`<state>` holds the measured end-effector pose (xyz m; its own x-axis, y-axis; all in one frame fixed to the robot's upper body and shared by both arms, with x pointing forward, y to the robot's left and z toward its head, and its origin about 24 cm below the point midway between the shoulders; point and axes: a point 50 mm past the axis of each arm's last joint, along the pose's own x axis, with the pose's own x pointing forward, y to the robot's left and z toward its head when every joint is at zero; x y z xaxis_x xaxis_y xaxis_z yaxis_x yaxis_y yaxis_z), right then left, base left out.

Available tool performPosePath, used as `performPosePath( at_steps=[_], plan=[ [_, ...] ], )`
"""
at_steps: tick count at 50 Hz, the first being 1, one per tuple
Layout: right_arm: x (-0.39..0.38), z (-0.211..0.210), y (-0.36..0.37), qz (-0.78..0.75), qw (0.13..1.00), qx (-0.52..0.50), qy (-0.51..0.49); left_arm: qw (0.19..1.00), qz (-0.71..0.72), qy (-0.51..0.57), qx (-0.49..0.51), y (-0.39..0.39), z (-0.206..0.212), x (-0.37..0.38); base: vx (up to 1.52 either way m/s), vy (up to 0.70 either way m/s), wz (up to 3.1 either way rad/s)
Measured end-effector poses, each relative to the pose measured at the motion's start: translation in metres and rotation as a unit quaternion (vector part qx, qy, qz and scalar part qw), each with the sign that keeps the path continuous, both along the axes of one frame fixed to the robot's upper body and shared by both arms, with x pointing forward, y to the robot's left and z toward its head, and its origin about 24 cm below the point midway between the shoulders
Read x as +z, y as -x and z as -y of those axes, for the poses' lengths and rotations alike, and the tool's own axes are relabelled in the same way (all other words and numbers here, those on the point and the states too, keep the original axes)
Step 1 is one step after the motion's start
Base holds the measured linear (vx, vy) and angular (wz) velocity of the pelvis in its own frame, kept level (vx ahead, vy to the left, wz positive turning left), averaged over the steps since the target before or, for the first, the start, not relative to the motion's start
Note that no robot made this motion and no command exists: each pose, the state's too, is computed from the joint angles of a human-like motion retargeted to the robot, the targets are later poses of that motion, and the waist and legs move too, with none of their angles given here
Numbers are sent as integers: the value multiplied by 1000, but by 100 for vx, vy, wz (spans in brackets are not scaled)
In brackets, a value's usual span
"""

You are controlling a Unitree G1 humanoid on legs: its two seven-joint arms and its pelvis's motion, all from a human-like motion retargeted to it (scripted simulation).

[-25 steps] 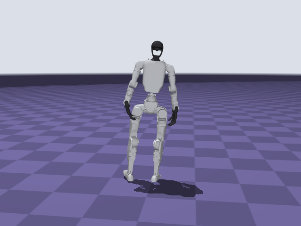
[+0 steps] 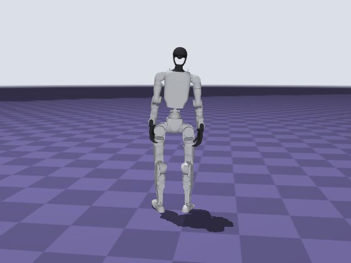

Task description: In place motions

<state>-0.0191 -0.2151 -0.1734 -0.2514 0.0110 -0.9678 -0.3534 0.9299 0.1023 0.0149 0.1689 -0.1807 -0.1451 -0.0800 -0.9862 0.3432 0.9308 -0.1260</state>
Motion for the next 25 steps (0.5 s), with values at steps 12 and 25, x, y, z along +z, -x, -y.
performPosePath(
  at_steps=[12,25],
  plan=[
    [1,-25,-89,139,982,94,-85,941,-104,117,301,32,7,10,-7,1,-44],
    [2,11,-15,-2,996,92,21,945,-90,105,296,35,-11,10,6,-12,38]
  ],
)
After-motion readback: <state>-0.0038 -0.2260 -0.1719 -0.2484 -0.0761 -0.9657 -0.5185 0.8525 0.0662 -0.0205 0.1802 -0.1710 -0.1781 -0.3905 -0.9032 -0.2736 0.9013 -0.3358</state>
